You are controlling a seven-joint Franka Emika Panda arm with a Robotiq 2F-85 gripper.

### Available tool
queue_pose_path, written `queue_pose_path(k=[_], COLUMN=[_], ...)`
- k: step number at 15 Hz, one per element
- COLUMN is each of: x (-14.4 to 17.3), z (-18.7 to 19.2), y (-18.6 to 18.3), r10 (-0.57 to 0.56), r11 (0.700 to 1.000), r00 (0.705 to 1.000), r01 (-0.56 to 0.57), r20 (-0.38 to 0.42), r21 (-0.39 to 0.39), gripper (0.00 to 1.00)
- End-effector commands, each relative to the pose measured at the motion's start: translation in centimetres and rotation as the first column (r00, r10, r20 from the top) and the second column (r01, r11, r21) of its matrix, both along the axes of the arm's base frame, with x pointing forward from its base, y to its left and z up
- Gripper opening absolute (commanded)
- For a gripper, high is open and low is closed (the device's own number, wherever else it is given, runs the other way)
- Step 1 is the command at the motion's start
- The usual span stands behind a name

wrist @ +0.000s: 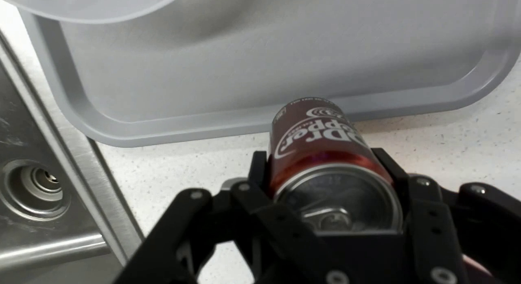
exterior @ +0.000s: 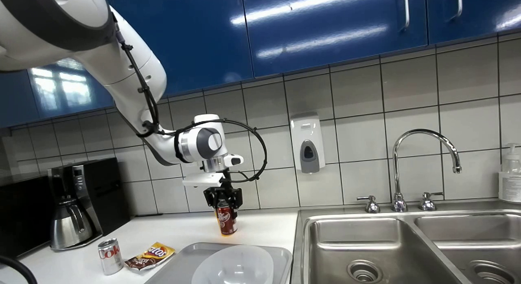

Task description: Put the two cans on the grey tray

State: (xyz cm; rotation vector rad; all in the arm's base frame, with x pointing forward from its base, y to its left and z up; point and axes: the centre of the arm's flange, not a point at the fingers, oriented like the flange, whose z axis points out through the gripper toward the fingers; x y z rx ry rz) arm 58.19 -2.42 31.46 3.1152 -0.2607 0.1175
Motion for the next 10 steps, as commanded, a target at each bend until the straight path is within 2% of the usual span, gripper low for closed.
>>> queue_pose_path(k=[1,10], x=[-2.5,-4.0], z=[0.7,-2.1], y=[2.3,7.3], r10=[0.072,0.219], r11=[0.997,0.975], r00=[0.997,0.976], r01=[-0.073,-0.219], r20=[0.030,0.007], r21=[0.013,0.026], gripper=[0.39,0.39])
